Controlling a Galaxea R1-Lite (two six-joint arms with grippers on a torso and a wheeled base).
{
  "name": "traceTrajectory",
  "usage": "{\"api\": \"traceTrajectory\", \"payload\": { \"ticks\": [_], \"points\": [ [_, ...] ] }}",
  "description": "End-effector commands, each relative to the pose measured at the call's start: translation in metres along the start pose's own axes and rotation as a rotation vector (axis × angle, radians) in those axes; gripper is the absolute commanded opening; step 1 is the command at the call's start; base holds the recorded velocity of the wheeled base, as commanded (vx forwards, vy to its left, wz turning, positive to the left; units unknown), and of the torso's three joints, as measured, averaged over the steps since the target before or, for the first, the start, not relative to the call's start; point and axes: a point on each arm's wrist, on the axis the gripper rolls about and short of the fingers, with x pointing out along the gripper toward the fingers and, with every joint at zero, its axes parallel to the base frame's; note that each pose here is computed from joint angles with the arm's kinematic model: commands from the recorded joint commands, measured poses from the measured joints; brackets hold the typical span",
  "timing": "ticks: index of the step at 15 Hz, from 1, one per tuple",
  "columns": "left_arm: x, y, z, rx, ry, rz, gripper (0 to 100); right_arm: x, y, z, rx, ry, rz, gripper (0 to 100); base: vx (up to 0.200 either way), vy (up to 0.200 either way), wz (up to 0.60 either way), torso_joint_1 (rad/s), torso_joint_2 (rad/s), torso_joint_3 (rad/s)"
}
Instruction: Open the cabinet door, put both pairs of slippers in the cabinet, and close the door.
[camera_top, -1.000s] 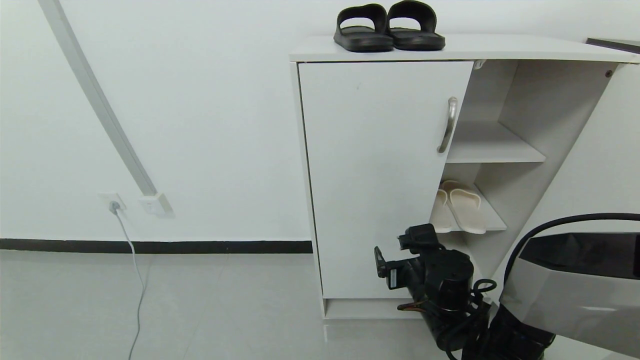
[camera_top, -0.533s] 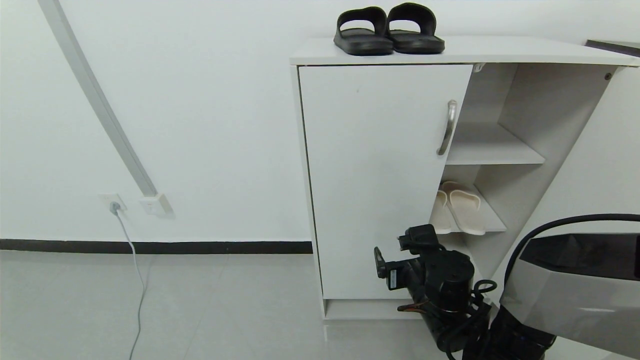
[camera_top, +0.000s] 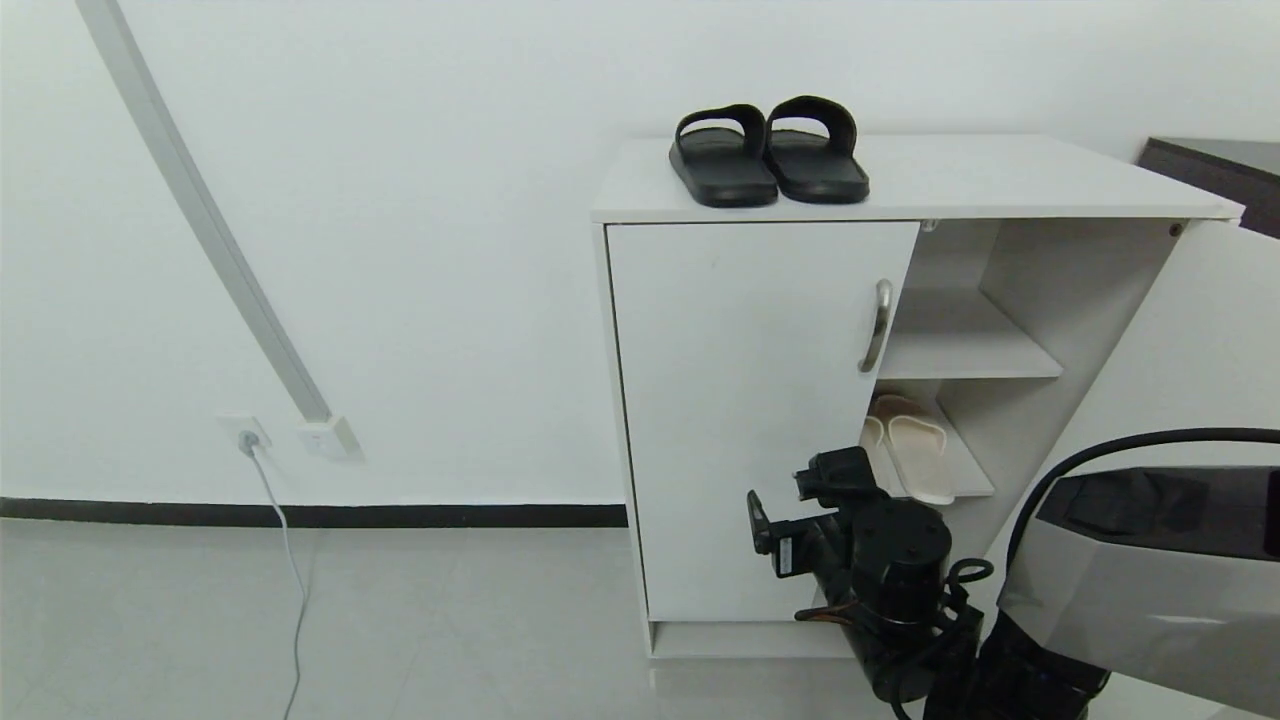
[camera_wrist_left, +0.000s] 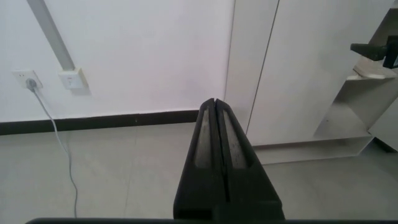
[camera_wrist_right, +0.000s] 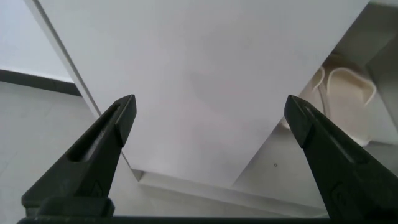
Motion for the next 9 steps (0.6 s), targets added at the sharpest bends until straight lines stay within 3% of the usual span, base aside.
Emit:
{"api": "traceTrajectory", "payload": {
  "ticks": [1, 9],
  "points": [
    [0.0001, 0.0, 0.0001, 0.0, 0.001, 0.0, 0, 0.0008, -0.0003, 0.0008, 0.001, -0.003, -0.002, 100, 0.0, 0.0, 0.0, 0.129, -0.46, -0.344],
    [0.0002, 0.0, -0.0004, -0.001, 0.003, 0.0, 0, 0.0018, -0.0035, 0.0005, 0.003, -0.003, -0.012, 100, 0.0, 0.0, 0.0, 0.156, -0.48, -0.325]
  ]
}}
